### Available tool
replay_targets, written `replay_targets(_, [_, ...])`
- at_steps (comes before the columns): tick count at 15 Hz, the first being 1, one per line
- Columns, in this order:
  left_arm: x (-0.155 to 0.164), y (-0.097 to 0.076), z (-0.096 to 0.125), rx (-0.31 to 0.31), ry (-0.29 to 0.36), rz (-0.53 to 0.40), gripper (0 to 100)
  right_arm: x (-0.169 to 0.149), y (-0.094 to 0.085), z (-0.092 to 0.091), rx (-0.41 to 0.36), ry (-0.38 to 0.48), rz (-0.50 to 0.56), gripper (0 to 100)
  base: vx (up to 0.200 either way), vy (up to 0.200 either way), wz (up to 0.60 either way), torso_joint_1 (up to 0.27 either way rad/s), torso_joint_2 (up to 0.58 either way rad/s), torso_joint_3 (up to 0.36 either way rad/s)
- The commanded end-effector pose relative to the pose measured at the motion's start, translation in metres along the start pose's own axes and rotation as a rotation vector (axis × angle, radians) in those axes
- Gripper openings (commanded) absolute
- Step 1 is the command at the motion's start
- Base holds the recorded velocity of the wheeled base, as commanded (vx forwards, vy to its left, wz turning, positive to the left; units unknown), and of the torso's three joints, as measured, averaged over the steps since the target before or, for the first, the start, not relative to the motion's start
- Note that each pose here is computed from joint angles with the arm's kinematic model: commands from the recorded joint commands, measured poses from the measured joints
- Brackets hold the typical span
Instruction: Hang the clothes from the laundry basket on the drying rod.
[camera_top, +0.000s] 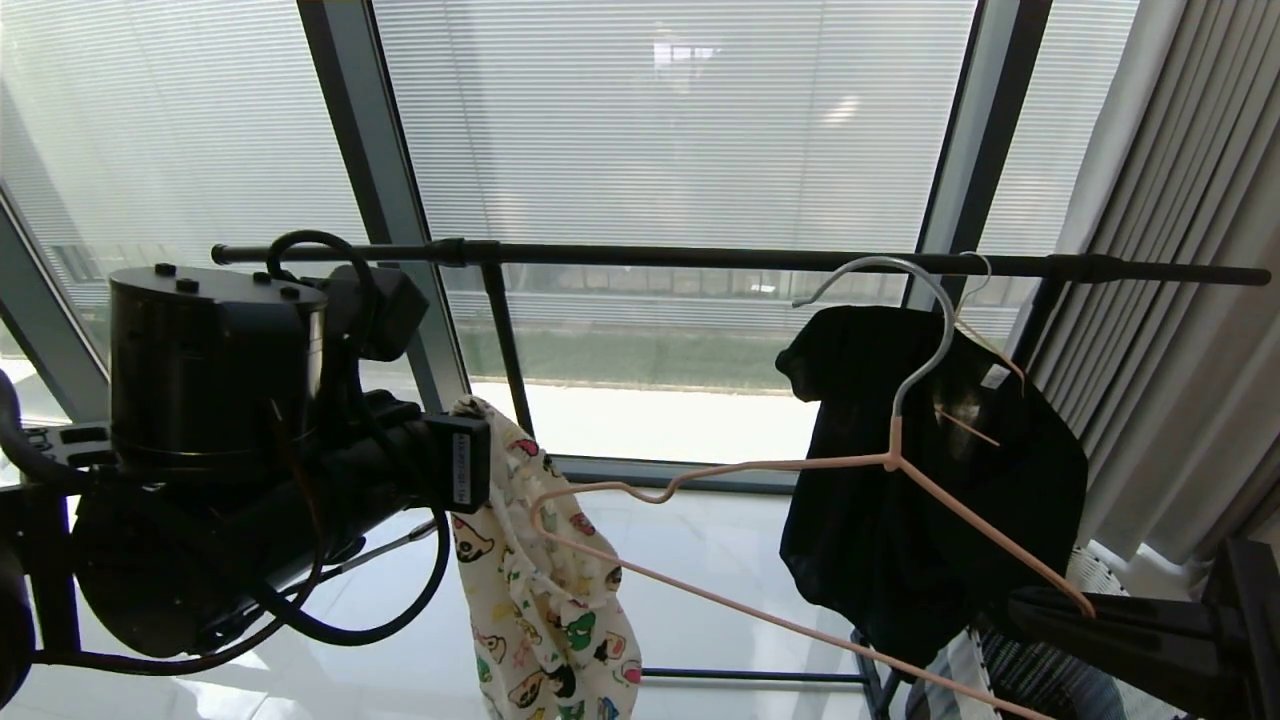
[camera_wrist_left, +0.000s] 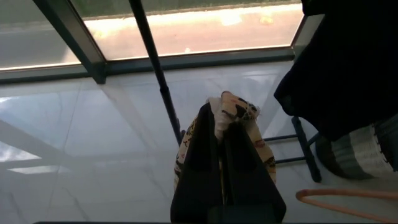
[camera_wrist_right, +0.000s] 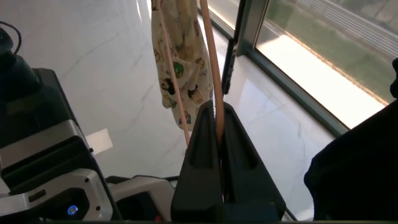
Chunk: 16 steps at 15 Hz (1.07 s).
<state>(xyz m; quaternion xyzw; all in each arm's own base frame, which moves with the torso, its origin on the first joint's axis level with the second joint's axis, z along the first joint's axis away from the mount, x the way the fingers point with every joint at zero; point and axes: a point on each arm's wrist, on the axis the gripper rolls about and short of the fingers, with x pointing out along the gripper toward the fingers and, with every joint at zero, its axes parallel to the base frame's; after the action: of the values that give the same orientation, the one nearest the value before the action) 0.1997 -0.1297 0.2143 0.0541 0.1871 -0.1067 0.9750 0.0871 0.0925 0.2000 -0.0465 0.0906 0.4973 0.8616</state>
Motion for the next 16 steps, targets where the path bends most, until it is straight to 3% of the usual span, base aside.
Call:
replay_targets(1, [0.008,-0.010,-0.003,0.018,0.017,-0.023,0,0.014,-0.001,-0.001,0.007,0.031,0.017,0,0.000,0.000,0.00,0.000,0.00,0.000])
replay_targets(7, [0.006,-0.015,0.002,0.018,-0.016,-0.037,0,0.044,-0.010,0.000,0.027,0.008,0.010,0,0.000,0.000,0.00,0.000,0.00,0.000])
replay_targets(10, [0.017,0.000,0.006,0.014,-0.039,0.035,0,0.039,-0.009,0.003,0.023,-0.013,0.009,0,0.000,0.000,0.00,0.000,0.00,0.000])
replay_targets(16, [0.018,0.000,0.007,0.059,-0.046,0.041,0,0.044,-0.013,0.012,0.020,-0.031,-0.005,0,0.000,0.000,0.00,0.000,0.00,0.000])
